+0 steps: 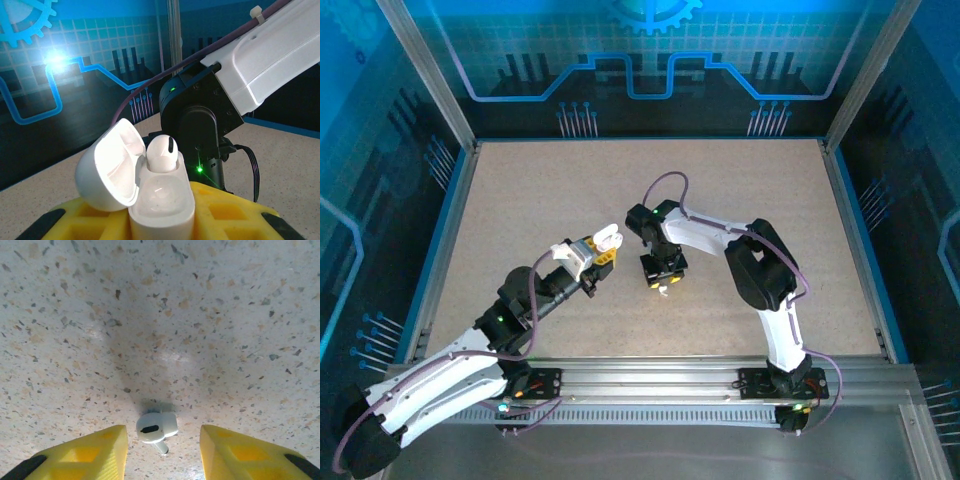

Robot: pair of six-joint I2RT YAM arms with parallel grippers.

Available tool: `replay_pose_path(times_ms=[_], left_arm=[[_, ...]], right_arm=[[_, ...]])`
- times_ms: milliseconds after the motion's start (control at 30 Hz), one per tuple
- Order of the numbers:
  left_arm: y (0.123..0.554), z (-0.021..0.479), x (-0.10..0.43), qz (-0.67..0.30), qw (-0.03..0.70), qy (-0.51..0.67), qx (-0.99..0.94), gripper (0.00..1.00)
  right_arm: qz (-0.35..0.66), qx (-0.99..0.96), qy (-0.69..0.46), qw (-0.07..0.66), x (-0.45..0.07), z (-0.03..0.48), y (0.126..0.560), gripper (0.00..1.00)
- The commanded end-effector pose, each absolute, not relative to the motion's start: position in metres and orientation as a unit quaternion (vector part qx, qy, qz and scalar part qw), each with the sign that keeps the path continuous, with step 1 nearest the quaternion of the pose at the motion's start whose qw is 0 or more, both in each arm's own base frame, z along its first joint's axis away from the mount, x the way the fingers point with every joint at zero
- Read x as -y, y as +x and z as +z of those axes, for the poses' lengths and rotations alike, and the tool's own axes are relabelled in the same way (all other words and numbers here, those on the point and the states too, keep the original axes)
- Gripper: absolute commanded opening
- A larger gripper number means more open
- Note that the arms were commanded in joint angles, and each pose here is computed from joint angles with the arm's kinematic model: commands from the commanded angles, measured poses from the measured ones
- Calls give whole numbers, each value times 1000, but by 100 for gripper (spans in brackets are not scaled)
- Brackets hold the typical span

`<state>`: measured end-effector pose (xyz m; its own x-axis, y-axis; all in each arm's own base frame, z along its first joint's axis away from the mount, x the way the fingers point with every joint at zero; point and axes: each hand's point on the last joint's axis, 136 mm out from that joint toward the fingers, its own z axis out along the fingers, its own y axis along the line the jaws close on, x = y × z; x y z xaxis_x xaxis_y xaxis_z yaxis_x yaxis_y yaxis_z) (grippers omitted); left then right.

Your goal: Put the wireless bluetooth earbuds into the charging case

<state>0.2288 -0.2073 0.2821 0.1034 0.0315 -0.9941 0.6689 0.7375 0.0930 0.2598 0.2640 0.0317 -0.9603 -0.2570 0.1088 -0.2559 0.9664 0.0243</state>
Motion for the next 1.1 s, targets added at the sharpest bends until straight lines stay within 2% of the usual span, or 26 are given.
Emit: replay_pose_path(times_ms=[0,300,867,1067], left_arm=[[226,316,207,-251,715,265,-596,29],[226,315,208,-253,713,266,-597,29],[228,315,210,-255,710,266,-600,29],[228,313,211,-255,708,267,-602,29]], right_arm=[[-4,990,131,56,-263,33,252,44],[-12,983,166,73,-268,16,251,44],[-18,977,186,99,-268,4,238,34],[-32,980,179,82,-271,19,241,29]])
